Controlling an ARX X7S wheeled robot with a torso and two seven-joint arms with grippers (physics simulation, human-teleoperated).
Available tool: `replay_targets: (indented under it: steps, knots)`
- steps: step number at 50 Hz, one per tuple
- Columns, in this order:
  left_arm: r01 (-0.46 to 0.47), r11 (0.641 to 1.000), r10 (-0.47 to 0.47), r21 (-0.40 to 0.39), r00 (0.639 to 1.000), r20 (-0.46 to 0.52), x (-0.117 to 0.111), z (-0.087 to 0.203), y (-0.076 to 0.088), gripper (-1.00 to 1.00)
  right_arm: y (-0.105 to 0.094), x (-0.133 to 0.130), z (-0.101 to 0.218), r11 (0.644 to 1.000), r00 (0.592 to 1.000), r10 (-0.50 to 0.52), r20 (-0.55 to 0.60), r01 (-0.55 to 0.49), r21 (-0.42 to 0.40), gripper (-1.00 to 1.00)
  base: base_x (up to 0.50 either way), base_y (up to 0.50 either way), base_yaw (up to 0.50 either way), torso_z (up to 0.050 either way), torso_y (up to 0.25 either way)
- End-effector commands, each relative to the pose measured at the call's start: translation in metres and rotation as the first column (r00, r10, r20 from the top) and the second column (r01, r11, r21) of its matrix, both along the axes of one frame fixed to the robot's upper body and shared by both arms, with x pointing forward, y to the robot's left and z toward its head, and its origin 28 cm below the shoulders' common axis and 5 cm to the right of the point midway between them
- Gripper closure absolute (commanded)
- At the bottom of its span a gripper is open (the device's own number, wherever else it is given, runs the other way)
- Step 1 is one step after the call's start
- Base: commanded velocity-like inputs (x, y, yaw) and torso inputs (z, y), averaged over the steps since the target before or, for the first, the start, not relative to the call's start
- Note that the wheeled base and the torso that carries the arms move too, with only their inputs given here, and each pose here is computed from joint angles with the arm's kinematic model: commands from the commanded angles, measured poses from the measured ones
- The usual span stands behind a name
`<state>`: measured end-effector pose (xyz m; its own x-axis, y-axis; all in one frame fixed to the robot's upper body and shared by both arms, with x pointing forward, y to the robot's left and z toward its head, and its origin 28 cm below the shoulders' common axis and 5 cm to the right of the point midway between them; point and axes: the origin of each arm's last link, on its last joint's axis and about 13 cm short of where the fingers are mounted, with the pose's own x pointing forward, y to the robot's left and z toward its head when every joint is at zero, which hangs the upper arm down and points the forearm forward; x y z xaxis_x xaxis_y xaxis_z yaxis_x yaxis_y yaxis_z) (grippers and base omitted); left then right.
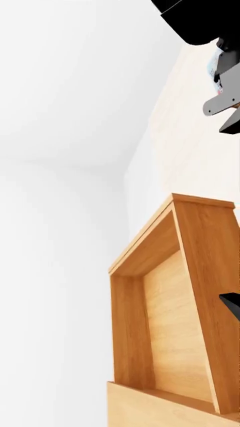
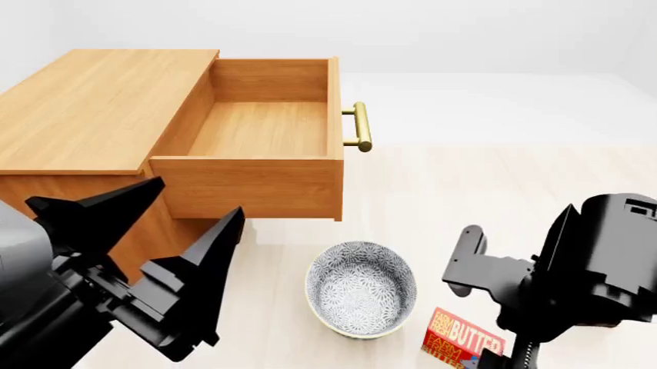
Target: Put the butter at the back in the top drawer of the cabinet and close it.
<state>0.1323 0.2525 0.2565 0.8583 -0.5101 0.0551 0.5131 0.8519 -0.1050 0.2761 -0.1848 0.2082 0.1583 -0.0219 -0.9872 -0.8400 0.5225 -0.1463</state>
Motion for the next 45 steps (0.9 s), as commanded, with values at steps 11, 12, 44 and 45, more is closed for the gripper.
replay_targets:
  steps: [11,12,44,45]
  knots:
    - [0.001,1.0,-0.001,-0.001,1.0,-0.014,0.003,-0.003,0.0,-1.0,-0.004,0.014,-0.014,1.0,1.0,-0.01,-0.02,0.009,-0.016,-1.0,0.0,0.0,0.0,0.0,0.0]
    - [0.001,1.0,-0.001,0.0,1.0,-0.014,0.003,-0.003,-0.001,-1.0,-0.004,0.014,-0.014,1.0,1.0,-0.01,-0.02,0.009,-0.016,-1.0,0.0,0.0,0.0,0.0,0.0]
    - [0.006,1.0,-0.006,-0.001,1.0,-0.023,0.005,-0.005,-0.002,-1.0,-0.007,0.028,-0.032,0.999,0.999,0.01,-0.053,-0.012,-0.04,-1.0,0.0,0.0,0.0,0.0,0.0]
    - [0.006,1.0,-0.006,-0.001,1.0,-0.024,0.006,-0.005,-0.002,-1.0,-0.007,0.028,-0.033,0.999,0.999,0.01,-0.054,-0.012,-0.04,-1.0,0.0,0.0,0.0,0.0,0.0]
